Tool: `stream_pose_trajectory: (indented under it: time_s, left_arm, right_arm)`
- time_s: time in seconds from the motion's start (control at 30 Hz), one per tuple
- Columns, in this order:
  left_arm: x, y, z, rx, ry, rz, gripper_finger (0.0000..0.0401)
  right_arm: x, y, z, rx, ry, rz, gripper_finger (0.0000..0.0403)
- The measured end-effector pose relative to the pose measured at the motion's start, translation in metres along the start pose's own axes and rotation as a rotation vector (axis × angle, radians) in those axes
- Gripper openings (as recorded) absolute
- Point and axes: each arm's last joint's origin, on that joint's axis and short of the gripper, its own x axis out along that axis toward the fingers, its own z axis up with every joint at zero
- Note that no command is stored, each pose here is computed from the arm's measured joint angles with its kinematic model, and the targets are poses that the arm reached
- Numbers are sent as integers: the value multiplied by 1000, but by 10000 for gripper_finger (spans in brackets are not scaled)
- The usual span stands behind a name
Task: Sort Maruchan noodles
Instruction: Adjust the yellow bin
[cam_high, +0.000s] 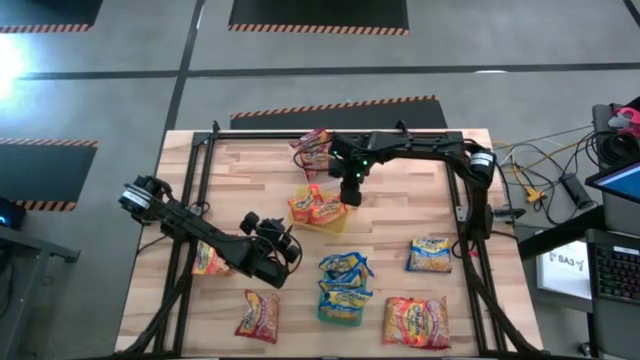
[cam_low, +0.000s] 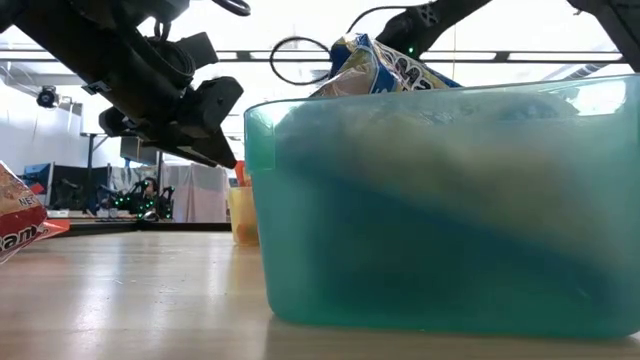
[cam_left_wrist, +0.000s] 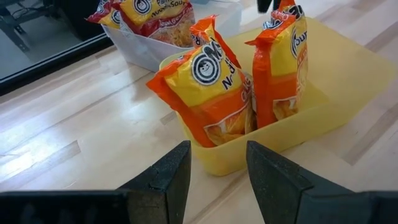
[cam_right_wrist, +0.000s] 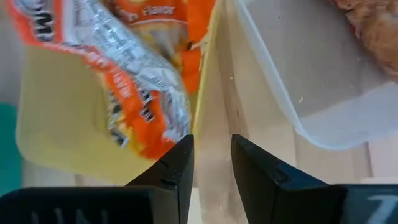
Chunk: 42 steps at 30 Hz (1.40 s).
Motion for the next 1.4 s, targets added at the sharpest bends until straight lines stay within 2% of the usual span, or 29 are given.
stream_pose_trajectory:
  time_s: [0.17, 0.37, 0.47, 0.7, 0.83, 1.03, 1.2, 1.4]
  left_arm:
    - [2, -2, -3, 4, 1, 1, 139]
    - [9, -6, -14, 40, 18, 18, 139]
    - [11, -7, -17, 22, 19, 22, 139]
    - [9, -10, -12, 5, 9, 14, 139]
    - [7, -12, -9, 65, 3, 11, 139]
    - [1, -5, 1, 133, 9, 29, 139]
    - [-8, 8, 11, 111, 18, 51, 139]
    - [-9, 10, 10, 114, 26, 53, 139]
  right_arm:
    - [15, 2, -2, 11, 21, 58, 104]
    - [20, 6, -3, 12, 25, 63, 112]
    - [21, 6, -3, 13, 27, 64, 107]
    - [24, 6, -6, 45, 39, 65, 60]
    - [25, 6, -7, 88, 48, 65, 17]
    - [24, 7, -10, 199, 84, 67, 9]
    - [25, 11, -15, 312, 145, 68, 9]
    - [23, 15, -26, 511, 260, 73, 9]
